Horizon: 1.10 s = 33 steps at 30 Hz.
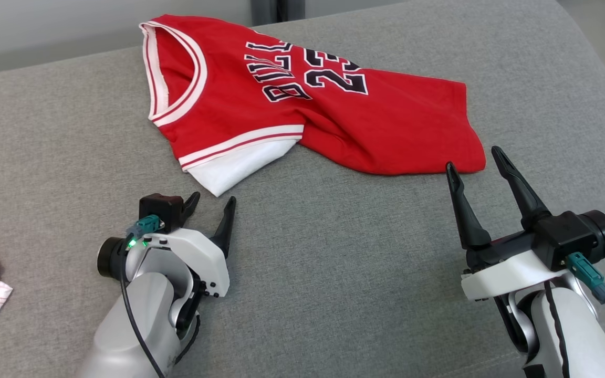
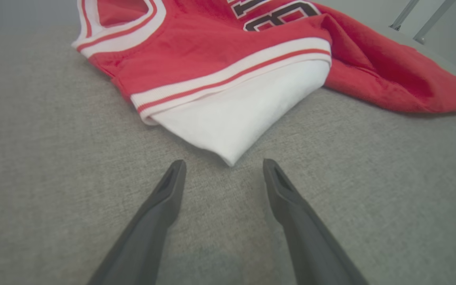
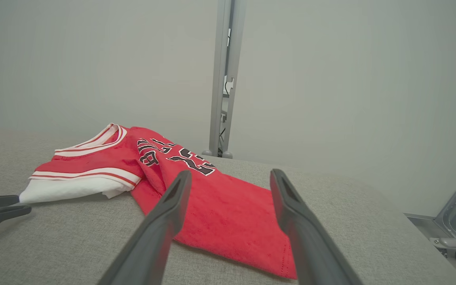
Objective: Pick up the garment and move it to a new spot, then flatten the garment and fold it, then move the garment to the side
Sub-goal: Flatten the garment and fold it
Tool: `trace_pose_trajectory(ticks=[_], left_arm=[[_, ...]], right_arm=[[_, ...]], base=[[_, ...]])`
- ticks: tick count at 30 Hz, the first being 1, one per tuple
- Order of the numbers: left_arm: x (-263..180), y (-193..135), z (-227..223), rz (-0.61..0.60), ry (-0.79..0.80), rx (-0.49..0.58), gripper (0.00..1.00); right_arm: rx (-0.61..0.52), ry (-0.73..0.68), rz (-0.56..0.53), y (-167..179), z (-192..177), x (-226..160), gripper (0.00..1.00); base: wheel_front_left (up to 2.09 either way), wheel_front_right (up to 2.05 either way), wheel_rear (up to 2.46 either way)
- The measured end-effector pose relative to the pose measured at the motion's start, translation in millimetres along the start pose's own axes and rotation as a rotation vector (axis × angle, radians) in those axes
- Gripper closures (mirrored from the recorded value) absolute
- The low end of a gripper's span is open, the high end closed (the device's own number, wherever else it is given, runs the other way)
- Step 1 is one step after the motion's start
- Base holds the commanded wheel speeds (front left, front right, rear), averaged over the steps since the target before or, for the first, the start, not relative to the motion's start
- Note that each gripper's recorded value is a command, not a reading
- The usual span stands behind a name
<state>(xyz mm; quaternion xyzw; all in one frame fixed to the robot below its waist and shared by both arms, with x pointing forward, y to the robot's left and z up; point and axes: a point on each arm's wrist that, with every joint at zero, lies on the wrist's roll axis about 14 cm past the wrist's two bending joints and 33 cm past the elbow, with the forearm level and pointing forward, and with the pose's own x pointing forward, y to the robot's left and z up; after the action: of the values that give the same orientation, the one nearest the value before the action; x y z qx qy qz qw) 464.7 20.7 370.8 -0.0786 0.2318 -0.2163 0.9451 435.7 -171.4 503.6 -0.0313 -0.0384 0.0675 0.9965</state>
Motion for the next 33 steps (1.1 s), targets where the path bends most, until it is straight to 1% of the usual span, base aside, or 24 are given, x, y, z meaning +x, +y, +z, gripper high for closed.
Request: trace_pose_trajectory(ticks=[6,11,12,13,15,18,22,27,30,33], left_arm=[[10.3,-0.3,0.2,-0.001,-0.001,0.005,0.0],[17.6,-2.7,5.9,-0.02,-0.032,-0.002,0.0],[18.6,-3.4,6.4,-0.026,-0.031,-0.023,0.53],[18.5,-4.6,5.8,-0.035,-0.029,-0.036,1.0],[17.6,-8.0,11.1,-0.048,-0.052,-0.037,1.0],[15.6,-13.9,23.1,-0.075,-0.089,-0.009,1.0],[7.8,-13.6,42.2,-0.081,-0.144,0.016,1.0],[-8.6,-18.9,81.0,-0.104,-0.266,-0.009,1.0],[-24.9,-33.6,107.4,-0.159,-0.36,-0.084,1.0],[-37.3,-31.0,115.9,-0.178,-0.385,-0.089,1.0]], right_arm=[[-0.001,0.015,0.002,1.9,-5.2,-1.4,0.0],[-0.003,0.025,0.001,1.7,-9.0,-0.7,0.0],[-0.002,0.025,0.0,1.5,-8.9,-0.1,0.0],[-0.002,0.024,0.0,1.6,-8.7,0.0,0.0],[-0.005,0.022,-0.001,1.5,-7.2,-1.2,0.0],[-0.007,0.006,-0.02,-4.4,-0.5,-3.5,0.0],[0.002,-0.008,-0.028,-5.3,6.0,-7.1,0.0],[0.019,-0.025,-0.019,0.7,12.8,-10.4,0.0],[0.029,-0.031,-0.008,5.9,15.2,-11.7,0.0],[0.034,-0.036,-0.006,7.2,16.7,-11.4,0.0]], base=[[0.0,0.0,0.0],[0.0,0.0,0.0],[0.0,0.0,0.0],[0.0,0.0,0.0],[0.0,0.0,0.0],[0.0,0.0,0.0],[0.0,0.0,0.0],[0.0,0.0,0.0],[0.0,0.0,0.0],[0.0,0.0,0.0]])
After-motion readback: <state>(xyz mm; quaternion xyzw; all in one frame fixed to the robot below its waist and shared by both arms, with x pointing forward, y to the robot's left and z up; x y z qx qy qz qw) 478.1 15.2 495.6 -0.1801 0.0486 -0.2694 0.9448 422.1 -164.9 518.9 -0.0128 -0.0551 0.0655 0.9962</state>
